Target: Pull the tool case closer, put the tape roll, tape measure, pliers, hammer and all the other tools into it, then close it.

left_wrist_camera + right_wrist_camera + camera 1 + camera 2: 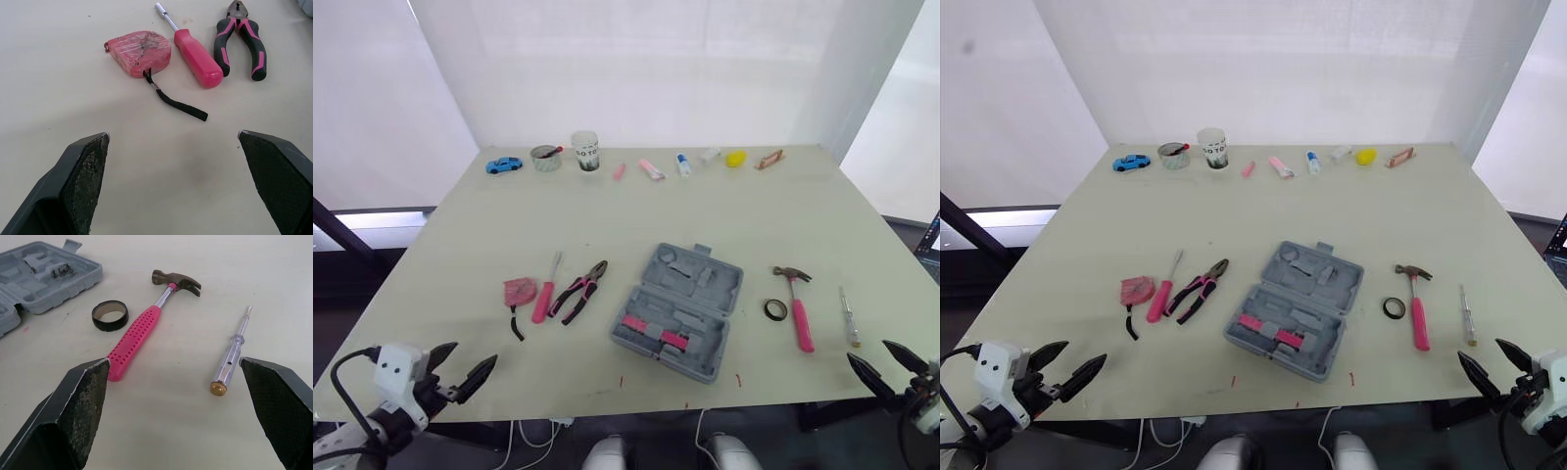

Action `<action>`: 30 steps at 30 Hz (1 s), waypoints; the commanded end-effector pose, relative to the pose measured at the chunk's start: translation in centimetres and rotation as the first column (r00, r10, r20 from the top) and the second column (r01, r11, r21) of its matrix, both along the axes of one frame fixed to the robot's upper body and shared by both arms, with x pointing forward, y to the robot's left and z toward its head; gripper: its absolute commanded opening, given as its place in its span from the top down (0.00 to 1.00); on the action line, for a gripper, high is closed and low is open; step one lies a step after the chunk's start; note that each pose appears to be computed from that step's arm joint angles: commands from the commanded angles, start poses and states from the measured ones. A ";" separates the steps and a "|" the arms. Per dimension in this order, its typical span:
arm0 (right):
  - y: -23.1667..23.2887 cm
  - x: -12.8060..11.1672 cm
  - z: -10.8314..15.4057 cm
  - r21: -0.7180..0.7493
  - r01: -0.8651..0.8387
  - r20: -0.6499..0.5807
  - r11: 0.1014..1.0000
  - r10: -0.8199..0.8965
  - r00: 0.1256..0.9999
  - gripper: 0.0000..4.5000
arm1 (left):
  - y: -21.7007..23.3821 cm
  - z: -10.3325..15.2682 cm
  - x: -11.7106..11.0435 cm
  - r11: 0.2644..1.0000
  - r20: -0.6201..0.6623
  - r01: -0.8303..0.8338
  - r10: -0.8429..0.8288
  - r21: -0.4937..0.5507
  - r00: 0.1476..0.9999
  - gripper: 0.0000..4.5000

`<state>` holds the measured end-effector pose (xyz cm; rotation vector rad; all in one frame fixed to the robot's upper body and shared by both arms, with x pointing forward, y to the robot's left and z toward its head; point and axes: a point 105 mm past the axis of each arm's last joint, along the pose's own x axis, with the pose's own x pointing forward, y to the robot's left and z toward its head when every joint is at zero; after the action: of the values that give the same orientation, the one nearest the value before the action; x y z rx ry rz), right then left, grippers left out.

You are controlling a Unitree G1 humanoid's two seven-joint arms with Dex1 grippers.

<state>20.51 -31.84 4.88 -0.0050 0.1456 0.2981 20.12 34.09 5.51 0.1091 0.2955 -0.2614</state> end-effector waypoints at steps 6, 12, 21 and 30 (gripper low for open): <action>-0.8 -0.3 0.8 -0.048 0.032 0.041 0.998 -0.030 0.999 0.01 | 0.7 1.3 0.8 1.000 0.055 0.018 -0.019 0.016 0.998 0.00; -0.7 -0.4 0.7 -0.048 0.029 0.053 0.998 -0.027 0.998 0.01 | 0.6 2.7 2.0 0.998 0.102 0.047 -0.050 0.029 0.993 0.00; 3.5 1.5 2.1 0.046 -0.138 0.019 0.989 0.138 0.990 0.01 | -1.5 5.6 7.2 0.979 0.157 0.188 -0.199 0.079 0.967 0.00; 7.7 4.5 3.4 -0.093 -0.277 0.002 0.956 0.278 0.960 0.01 | -6.7 7.2 12.7 0.887 0.142 0.456 -0.461 0.069 0.876 0.00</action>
<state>24.69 -24.66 7.57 -0.0839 0.1504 0.5522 32.51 27.52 12.26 0.1985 0.1159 -0.6859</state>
